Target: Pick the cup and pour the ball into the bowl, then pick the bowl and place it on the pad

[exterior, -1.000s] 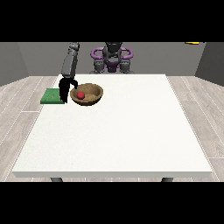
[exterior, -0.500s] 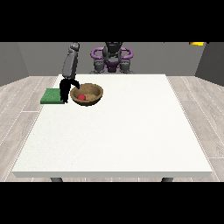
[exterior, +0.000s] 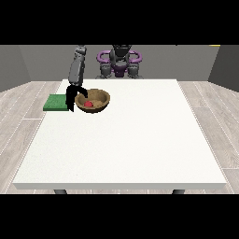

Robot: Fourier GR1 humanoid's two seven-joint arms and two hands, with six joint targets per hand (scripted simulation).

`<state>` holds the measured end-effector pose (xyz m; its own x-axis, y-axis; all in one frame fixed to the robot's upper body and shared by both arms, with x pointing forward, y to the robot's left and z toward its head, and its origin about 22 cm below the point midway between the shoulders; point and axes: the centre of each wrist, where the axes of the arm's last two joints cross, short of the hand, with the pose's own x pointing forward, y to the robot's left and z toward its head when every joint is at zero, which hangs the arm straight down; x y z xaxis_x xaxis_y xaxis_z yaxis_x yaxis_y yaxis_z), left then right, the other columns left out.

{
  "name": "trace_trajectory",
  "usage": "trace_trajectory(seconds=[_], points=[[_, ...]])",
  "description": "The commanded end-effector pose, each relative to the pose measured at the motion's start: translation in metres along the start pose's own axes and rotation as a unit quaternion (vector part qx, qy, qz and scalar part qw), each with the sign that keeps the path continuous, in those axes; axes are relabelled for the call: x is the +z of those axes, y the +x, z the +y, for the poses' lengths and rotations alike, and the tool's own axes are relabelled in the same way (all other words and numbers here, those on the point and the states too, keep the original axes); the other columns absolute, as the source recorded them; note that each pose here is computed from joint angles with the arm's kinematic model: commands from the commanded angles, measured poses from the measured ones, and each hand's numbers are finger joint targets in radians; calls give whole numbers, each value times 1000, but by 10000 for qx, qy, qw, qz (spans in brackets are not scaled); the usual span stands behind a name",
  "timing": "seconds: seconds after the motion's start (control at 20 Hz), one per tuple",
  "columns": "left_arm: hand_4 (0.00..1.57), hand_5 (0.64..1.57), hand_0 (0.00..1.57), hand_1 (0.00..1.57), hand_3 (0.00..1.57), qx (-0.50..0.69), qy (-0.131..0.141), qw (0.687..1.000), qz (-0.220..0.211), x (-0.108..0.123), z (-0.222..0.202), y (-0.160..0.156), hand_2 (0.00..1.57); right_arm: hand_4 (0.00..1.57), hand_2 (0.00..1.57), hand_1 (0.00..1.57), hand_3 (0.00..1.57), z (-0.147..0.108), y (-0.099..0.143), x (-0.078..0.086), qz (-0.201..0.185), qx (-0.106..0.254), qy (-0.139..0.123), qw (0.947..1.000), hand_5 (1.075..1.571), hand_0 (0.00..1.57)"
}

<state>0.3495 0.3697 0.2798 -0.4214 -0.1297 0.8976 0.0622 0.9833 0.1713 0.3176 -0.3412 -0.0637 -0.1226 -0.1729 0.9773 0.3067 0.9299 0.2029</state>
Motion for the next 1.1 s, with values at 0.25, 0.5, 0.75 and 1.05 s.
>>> trace_trajectory(seconds=[0.25,0.5,0.75,1.05], points=[[1071,1523,0,0,0,92,-32,9996,-268,5,14,14,0,903,1571,1571,1566,-57,-12,33,1072,1220,-1067,9809,1495,1571],[1160,1527,0,0,0,171,-86,9997,-181,10,20,3,0,995,1571,1571,1292,-54,11,19,970,1673,-1159,9742,1542,1571],[1191,1528,0,0,0,215,394,9986,273,18,47,-10,0,1026,1571,1571,1111,-60,82,-22,1136,2218,-1045,9628,1548,1571],[1204,1537,0,0,0,73,595,9977,319,46,75,-31,0,1061,1571,1571,865,-80,126,-38,1236,2427,-961,9574,1556,1571]])
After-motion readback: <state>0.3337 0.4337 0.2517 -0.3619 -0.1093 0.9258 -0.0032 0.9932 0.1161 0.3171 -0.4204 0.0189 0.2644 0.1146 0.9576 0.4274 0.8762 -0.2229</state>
